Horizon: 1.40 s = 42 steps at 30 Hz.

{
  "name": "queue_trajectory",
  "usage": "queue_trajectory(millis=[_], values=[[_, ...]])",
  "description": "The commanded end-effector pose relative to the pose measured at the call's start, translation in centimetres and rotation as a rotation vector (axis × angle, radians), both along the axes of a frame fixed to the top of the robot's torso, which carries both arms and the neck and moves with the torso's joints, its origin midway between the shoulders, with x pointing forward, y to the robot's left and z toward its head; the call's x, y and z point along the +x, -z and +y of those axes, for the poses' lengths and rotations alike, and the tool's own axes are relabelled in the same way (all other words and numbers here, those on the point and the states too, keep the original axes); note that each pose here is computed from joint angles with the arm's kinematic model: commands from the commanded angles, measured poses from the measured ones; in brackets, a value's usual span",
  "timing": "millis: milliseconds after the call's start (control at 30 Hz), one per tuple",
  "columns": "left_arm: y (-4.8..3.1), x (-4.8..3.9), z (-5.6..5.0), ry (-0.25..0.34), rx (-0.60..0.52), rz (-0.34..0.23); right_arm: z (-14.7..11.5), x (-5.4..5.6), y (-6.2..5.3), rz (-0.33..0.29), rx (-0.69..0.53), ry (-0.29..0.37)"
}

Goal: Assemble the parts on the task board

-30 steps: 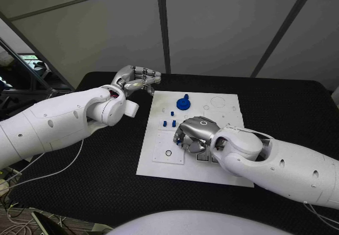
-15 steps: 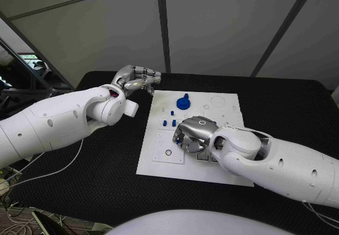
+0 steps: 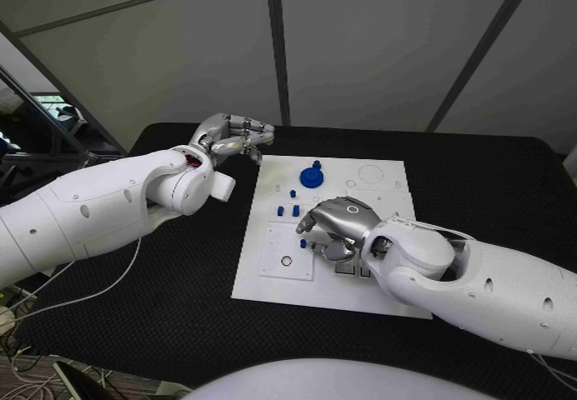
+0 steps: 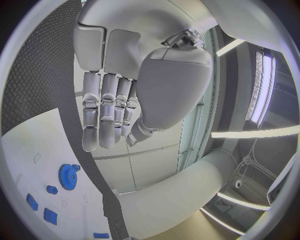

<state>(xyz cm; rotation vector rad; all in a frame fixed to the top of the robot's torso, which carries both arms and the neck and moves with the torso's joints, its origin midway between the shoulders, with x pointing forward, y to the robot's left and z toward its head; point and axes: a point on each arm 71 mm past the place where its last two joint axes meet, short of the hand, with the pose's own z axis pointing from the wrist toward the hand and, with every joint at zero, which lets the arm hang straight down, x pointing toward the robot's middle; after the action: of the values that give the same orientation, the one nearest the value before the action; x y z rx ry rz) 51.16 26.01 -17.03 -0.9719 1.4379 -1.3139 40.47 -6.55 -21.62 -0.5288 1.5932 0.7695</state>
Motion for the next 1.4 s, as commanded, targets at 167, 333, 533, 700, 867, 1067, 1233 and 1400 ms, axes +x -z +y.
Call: queue_trajectory(millis=[167,333,533,700,867,1067,1233,1400], values=[[-0.07,-0.01,-0.1,0.018,-0.005,0.008,-1.6,-0.8,-1.6,-0.077,0.076,0.033],[-0.07,-0.02,0.0,0.018,-0.004,0.009,-3.8,-0.2,-3.2,-0.052,0.087,0.09],[-0.1,-0.13,0.0,0.024,-0.005,0.009,-7.0,2.2,-4.9,-0.028,0.043,0.181],[-0.17,-0.42,-0.1,0.033,-0.005,0.009,-9.2,3.5,-5.1,-0.031,-0.008,0.237],[-0.15,-0.44,-0.2,0.036,-0.006,0.008,-9.8,4.1,-4.8,-0.029,-0.042,0.252],[-0.09,-0.36,-0.1,0.034,-0.005,0.008,-9.7,4.4,-4.3,0.006,-0.095,0.24],[0.0,-0.26,0.1,0.031,-0.004,0.01,-9.3,4.3,-4.0,0.033,-0.116,0.23],[0.05,-0.17,0.2,0.027,-0.002,0.011,-9.1,4.4,-3.8,0.048,-0.134,0.229]])
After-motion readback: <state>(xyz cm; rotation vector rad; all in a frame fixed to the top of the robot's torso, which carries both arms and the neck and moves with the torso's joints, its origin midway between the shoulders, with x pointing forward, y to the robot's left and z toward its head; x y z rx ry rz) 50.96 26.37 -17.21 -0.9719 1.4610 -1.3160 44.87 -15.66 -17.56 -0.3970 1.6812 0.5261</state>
